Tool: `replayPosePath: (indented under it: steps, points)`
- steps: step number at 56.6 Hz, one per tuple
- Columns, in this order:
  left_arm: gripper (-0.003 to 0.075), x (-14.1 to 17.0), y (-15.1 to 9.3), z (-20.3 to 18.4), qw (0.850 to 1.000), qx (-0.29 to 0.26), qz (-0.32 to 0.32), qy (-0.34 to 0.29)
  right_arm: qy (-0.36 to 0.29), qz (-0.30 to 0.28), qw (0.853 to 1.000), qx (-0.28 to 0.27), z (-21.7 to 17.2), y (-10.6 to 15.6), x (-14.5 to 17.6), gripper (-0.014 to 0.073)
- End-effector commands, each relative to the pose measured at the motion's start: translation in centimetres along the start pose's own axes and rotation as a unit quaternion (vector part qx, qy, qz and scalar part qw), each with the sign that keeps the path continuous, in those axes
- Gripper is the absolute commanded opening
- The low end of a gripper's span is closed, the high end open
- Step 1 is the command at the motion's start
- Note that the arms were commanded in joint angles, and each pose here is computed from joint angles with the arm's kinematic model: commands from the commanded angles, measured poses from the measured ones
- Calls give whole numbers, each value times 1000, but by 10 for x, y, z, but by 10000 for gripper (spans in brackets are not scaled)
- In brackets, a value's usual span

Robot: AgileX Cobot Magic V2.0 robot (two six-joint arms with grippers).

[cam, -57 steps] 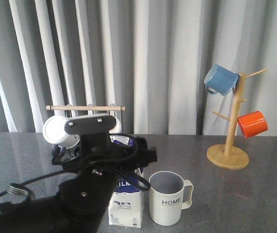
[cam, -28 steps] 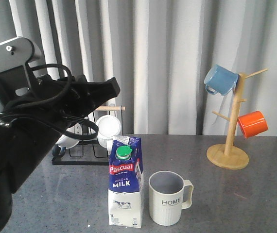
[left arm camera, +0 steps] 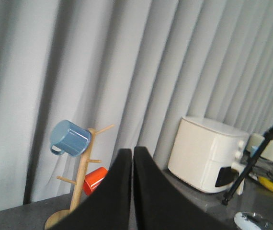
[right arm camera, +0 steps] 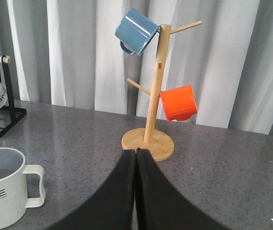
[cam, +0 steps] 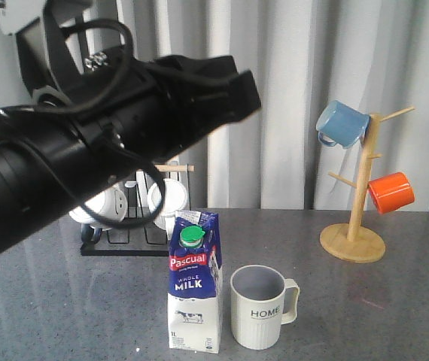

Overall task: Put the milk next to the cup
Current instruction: 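Open the left gripper and lift it away from the carton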

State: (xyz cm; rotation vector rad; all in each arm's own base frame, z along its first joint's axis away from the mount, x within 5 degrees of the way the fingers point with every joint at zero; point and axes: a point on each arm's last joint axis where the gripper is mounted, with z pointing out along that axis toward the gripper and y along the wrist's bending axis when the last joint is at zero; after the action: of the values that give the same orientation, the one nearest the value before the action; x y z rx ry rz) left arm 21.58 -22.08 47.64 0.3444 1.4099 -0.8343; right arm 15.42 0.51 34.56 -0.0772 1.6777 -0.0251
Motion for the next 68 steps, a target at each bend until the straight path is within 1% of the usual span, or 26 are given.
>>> replayPosePath:
  steps: [1,2,3,4,5,10,16,19,21,25,30,36,40,44,49,54,61,68]
  points:
    - [-7,1,-5,-7,999,26,42,16,-52,-5,999,3,-3,-1,-16,-8]
    - [-7,5,-5,-9,998,30,57,26,-52,-5,999,3,-3,-1,-16,-8]
    - [-7,9,-5,-10,998,32,52,35,-52,-5,999,3,-3,-1,-16,-8]
    - [-7,13,-4,-11,997,31,66,41,-52,-5,999,3,-3,-1,-16,-8]
    - [-7,16,-3,-13,997,31,56,48,-52,-5,999,3,-3,-1,-16,-8]
    - [-7,31,7,-26,996,16,61,66,-52,-5,999,3,-3,-1,-16,-8]
    - [-7,45,27,-50,995,-12,61,73,-52,-5,999,3,-3,-1,-16,-8]
    - [-7,47,38,-68,996,-32,51,66,-52,-5,999,3,-3,-1,-16,-8]
    - [-7,52,50,-82,996,-55,40,65,-52,-5,999,3,-3,-1,-16,-8]
    - [-7,56,67,-109,994,-94,37,48,-52,-5,999,3,-3,-1,-16,-8]
    - [-7,64,84,-140,988,-138,61,33,-52,-5,999,3,-3,-1,-16,-8]
    - [-7,78,98,-180,976,-192,103,27,-52,-5,999,3,-3,-1,-16,-8]
    - [-7,87,103,-203,967,-225,120,20,-52,-5,999,3,-3,-1,-16,-8]
    - [-7,95,105,-227,958,-260,126,-1,-52,-5,999,3,-3,-1,-16,-8]
    - [-7,108,107,-251,947,-297,120,-27,-52,-5,999,3,-3,-1,-16,-8]
    - [-7,122,107,-268,938,-323,112,-49,-52,-5,999,3,-3,-1,-16,-8]
    - [-6,140,104,-284,931,-334,129,-62,-52,-5,999,3,-3,-1,-16,-8]
    - [-6,160,102,-295,930,-331,148,-67,-52,-5,999,3,-3,-1,-16,-8]
